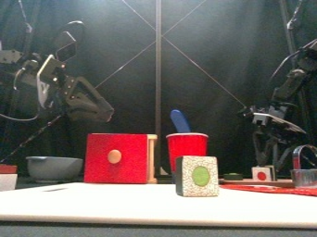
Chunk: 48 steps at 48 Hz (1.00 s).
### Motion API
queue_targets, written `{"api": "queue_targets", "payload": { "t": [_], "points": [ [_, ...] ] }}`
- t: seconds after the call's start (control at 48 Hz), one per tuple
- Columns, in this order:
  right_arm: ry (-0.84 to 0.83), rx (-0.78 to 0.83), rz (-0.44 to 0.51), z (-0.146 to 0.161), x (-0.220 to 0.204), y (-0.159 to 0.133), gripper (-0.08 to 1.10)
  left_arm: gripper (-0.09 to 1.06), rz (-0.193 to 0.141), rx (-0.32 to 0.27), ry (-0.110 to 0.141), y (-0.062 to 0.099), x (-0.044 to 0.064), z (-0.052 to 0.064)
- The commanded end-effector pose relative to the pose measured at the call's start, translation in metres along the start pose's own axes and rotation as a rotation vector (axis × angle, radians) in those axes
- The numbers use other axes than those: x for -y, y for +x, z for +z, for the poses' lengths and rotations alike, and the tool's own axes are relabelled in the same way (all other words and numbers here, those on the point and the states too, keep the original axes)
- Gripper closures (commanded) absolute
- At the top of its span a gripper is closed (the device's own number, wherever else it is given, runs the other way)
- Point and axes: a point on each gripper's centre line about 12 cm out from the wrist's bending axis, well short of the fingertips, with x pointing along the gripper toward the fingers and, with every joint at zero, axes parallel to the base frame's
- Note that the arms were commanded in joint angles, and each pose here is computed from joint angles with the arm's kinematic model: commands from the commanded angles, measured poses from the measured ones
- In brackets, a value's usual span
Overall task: Place sushi on board then cut the sushi with the knife then place the pieces on the plate
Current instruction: Place the 4 sushi pieces on the plate
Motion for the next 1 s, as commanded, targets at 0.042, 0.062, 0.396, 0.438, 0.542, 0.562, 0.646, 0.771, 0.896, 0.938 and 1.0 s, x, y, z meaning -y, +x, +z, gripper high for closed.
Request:
{"api": "queue_targets", "payload": {
  "t": [0.042, 0.062, 0.396, 0.438, 0.542, 0.562, 0.646, 0.771, 0.896, 0.938, 1.0],
  "points": [
    [-0.024, 0.056, 0.009, 0.023, -0.008, -0.018, 0.04, 0.21, -0.004, 0.022, -0.009, 0.003, 0.003, 0.007],
    [-0.028, 0.061, 0.009, 0.025, -0.009, -0.021, 0.04, 0.21, -0.001, 0.022, -0.012, 0.003, 0.002, 0.007],
    [-0.128, 0.069, 0.064, 0.034, -0.044, -0.051, 0.03, 0.21, -0.008, 0.025, -0.015, 0.003, 0.005, 0.008],
    [-0.187, 0.058, 0.097, 0.026, -0.058, -0.051, 0.03, 0.21, -0.01, 0.027, -0.015, 0.004, 0.005, 0.008],
    [-0.347, 0.023, 0.18, -0.001, -0.095, -0.051, 0.03, 0.21, -0.011, 0.032, -0.017, 0.005, 0.006, 0.01],
    [-0.382, 0.015, 0.197, -0.007, -0.103, -0.052, 0.03, 0.21, -0.012, 0.033, -0.017, 0.005, 0.007, 0.011],
    [-0.516, -0.036, 0.267, -0.037, -0.139, -0.055, 0.03, 0.21, -0.009, 0.036, -0.019, 0.006, 0.006, 0.012],
    [-0.636, -0.082, 0.332, -0.062, -0.185, -0.06, 0.03, 0.21, -0.007, 0.038, -0.023, 0.006, 0.007, 0.013],
    [-0.742, -0.114, 0.358, -0.077, -0.233, -0.055, 0.03, 0.21, -0.005, 0.045, -0.027, 0.008, 0.007, 0.015],
    [-0.777, -0.125, 0.356, -0.082, -0.247, -0.051, 0.03, 0.21, -0.006, 0.047, -0.028, 0.008, 0.007, 0.016],
    [-0.828, -0.142, 0.352, -0.091, -0.266, -0.046, 0.03, 0.21, -0.006, 0.048, -0.029, 0.009, 0.007, 0.016]
  ]
}}
